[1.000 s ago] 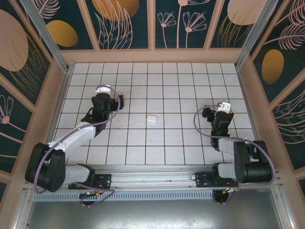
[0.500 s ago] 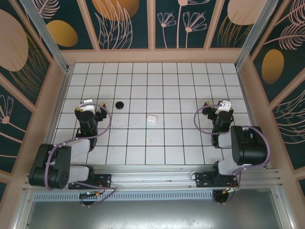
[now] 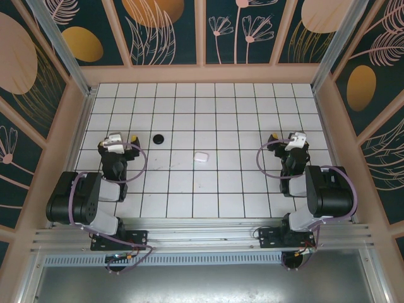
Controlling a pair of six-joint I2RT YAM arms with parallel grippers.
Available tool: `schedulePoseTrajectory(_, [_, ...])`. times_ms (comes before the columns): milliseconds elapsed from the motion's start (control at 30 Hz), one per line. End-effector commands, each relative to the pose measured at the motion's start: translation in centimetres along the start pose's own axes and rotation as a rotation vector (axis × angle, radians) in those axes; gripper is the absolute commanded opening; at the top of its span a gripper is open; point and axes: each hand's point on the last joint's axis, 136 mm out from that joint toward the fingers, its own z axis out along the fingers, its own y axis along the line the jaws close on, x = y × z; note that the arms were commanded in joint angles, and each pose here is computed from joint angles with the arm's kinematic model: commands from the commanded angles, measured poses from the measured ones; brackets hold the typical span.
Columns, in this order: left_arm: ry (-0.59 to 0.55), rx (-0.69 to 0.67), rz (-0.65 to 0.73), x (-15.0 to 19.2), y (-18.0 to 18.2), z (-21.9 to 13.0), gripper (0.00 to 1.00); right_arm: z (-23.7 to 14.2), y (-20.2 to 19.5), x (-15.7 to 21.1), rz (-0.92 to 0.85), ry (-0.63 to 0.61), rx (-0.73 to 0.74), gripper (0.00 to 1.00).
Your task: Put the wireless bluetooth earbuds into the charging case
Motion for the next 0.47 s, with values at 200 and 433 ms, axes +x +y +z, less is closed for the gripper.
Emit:
schedulePoseTrajectory(200, [-0.026,0.012,-0.024,-0.83,-0.10,0.25,0.99,-0.09,0.44,-0.49,0.002,-0.028,-0.020,0.99])
schedulePoseTrajectory(433, [-0.023,0.013,-0.023,-0.77,-0.11,0.30,0.98,0.01,0.80,-0.36,-0.007,-0.019,-0.038,0.99])
